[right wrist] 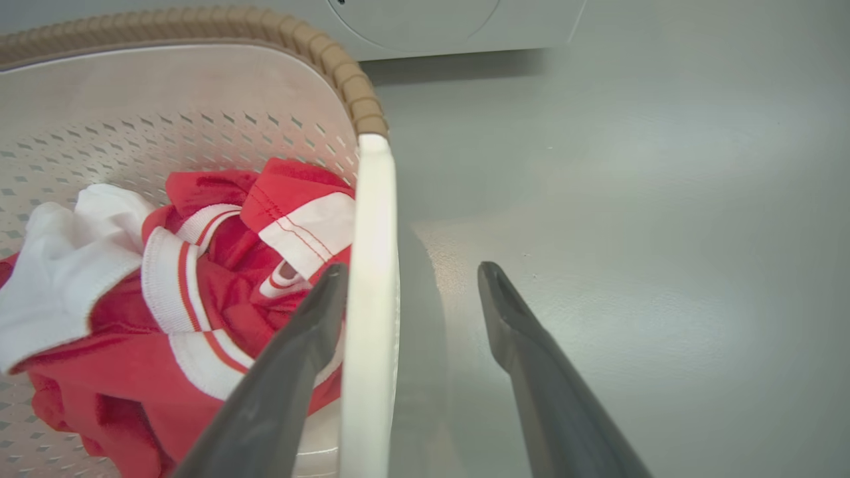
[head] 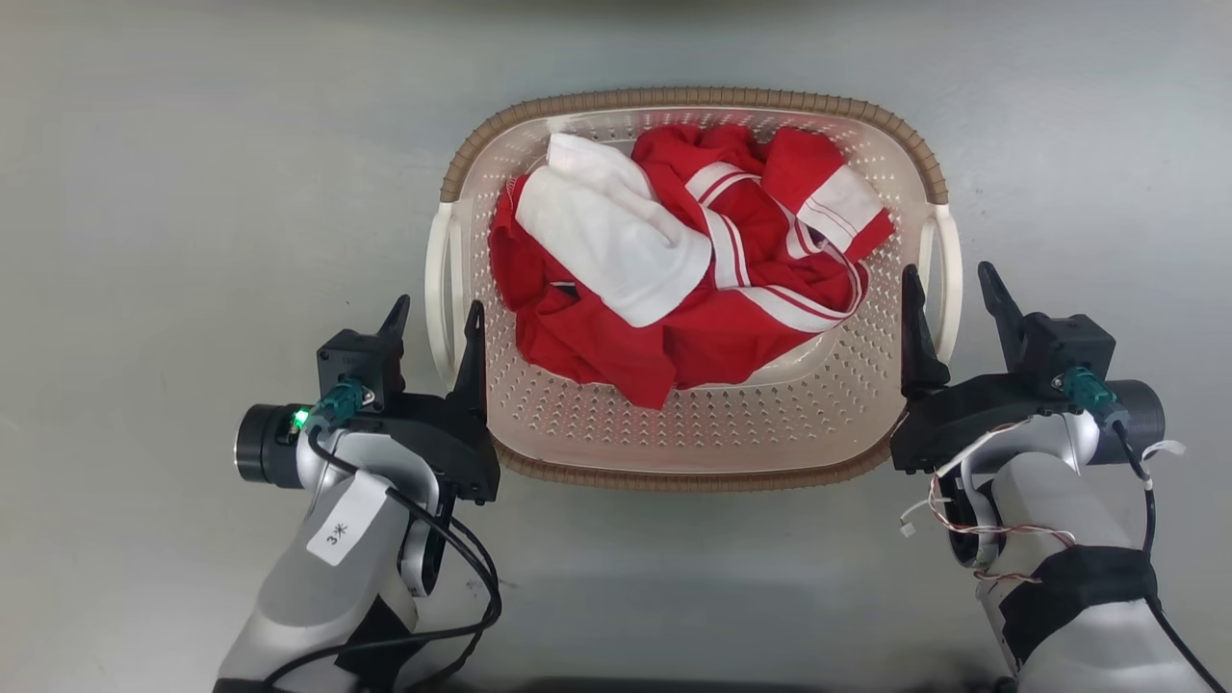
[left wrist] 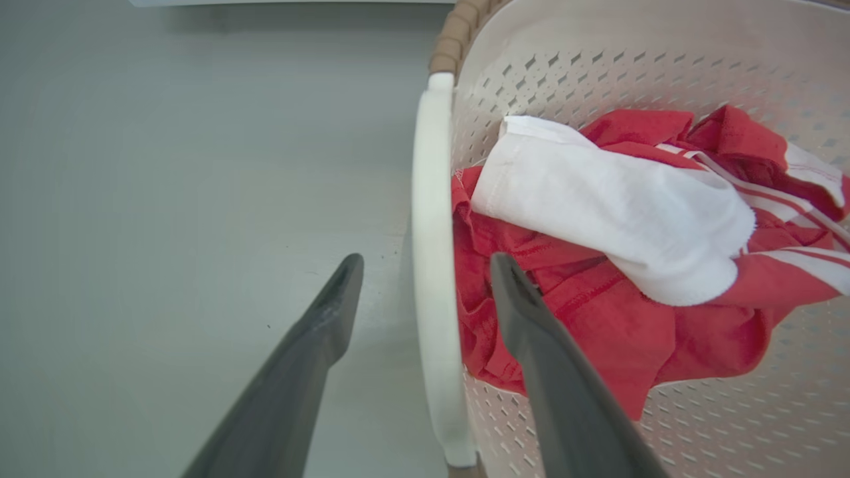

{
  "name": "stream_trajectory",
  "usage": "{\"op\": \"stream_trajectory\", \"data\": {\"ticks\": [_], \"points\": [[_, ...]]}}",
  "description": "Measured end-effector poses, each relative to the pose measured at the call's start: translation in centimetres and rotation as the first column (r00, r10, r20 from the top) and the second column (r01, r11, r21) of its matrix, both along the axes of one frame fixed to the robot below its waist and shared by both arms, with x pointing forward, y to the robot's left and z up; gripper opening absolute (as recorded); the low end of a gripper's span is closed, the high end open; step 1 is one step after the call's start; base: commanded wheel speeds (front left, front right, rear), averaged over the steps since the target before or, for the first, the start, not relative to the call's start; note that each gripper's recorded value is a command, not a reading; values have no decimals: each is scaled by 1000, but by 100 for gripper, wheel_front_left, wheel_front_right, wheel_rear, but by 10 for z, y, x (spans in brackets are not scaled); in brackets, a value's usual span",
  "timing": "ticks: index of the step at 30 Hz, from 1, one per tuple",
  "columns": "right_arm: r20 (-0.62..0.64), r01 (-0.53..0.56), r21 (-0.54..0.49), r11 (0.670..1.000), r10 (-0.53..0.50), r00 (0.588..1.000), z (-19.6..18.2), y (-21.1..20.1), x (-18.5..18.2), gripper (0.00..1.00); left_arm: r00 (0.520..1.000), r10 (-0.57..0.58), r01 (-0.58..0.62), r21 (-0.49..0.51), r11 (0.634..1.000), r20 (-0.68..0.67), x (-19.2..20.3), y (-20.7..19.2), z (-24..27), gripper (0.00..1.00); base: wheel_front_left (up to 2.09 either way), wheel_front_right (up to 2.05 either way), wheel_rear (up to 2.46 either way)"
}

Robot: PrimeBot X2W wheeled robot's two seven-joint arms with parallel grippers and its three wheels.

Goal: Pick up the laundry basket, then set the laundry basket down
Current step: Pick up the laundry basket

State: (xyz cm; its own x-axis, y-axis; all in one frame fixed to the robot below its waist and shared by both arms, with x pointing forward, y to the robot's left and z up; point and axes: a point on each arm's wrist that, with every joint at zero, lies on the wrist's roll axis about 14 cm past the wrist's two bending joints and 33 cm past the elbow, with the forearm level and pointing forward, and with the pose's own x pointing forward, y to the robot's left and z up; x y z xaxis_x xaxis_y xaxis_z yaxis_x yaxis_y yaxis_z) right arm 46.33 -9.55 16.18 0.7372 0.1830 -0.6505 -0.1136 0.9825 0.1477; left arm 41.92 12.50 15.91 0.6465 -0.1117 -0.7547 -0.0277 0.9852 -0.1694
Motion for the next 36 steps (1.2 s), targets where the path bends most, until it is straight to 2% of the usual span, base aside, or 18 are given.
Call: {"op": "stream_trajectory", "data": {"ticks": [14,15,16,17,18,19,20,21,36], "points": [[-35,-20,7,1000,20,999,-19,8,3,100,997,16,-17,-14,1000,-76,-9,-1,-22,100,0,0,0],[-32,-25,10,1000,25,999,-19,10,6,97,997,15,-16,-16,1000,-76,-8,-1,-22,100,0,0,0],[-30,-30,11,999,30,999,-19,11,7,81,997,15,-16,-17,1000,-75,-7,-2,-22,100,0,0,0],[-32,-36,12,999,36,999,-20,13,6,51,997,13,-15,-19,1000,-71,-5,-3,-22,96,0,0,0],[-36,-40,11,999,40,999,-21,13,6,38,997,12,-14,-21,1000,-70,-3,-3,-22,73,0,0,0],[-40,-42,9,999,43,998,-22,14,6,24,997,12,-14,-26,1000,-72,-3,-4,-22,44,0,0,0],[-42,-44,8,999,44,998,-23,14,6,0,997,15,-17,-30,999,-72,-2,-5,-22,27,0,0,0],[-46,-45,8,999,45,998,-23,14,5,0,997,14,-16,-33,999,-73,-2,-6,-22,0,0,0,0],[-92,-30,31,999,33,995,-15,23,-6,0,996,14,-18,-49,999,-89,-9,-9,-8,0,0,0,0]]}}
